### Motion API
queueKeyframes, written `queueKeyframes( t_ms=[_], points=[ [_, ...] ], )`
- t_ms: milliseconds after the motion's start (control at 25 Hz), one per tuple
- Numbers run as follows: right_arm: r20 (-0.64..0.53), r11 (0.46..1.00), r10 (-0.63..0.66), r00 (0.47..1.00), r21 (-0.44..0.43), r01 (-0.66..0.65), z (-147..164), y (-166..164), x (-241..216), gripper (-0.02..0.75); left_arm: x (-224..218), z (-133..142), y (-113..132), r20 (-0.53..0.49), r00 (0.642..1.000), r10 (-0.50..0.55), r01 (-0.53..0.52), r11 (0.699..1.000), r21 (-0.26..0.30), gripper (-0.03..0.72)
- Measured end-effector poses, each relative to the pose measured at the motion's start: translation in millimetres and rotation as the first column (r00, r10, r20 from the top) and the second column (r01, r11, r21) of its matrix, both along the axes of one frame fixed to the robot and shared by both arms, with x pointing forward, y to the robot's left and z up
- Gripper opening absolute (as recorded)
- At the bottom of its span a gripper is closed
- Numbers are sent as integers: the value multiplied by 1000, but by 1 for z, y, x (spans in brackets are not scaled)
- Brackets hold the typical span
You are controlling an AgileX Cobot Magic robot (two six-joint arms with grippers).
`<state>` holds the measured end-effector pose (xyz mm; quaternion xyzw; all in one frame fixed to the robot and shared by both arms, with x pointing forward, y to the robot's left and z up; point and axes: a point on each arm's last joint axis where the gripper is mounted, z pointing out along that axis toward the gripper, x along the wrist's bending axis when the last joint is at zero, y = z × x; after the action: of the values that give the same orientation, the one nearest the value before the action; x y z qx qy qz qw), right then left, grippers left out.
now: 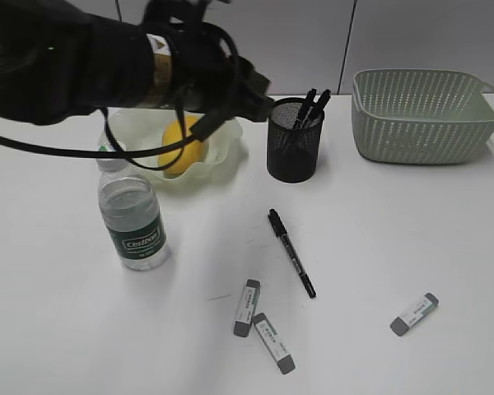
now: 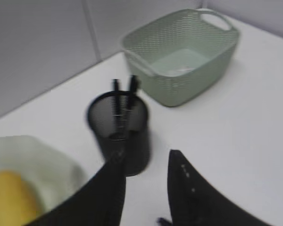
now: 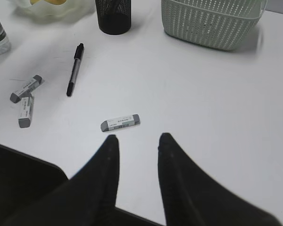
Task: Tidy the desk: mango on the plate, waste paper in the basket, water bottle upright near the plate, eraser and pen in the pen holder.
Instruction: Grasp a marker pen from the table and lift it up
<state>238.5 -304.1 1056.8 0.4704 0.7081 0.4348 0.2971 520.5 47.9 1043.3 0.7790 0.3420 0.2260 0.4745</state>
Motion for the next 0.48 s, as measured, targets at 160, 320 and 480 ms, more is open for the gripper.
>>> queueKeyframes(
  t_ms=[160, 320, 480],
  points=[
    [0, 1000, 0, 1000, 0, 0, 0, 0, 0, 240, -9, 17, 32, 173, 980, 100, -122, 985, 124, 230],
    [0, 1000, 0, 1000, 0, 0, 0, 0, 0, 238, -20, 34, 73, 222, 936, 274, -337, 880, 334, 230],
    [0, 1000, 0, 1000, 0, 0, 0, 0, 0, 237, -60, 51, 108, 7, 941, 338, -318, 876, 363, 230]
  ],
)
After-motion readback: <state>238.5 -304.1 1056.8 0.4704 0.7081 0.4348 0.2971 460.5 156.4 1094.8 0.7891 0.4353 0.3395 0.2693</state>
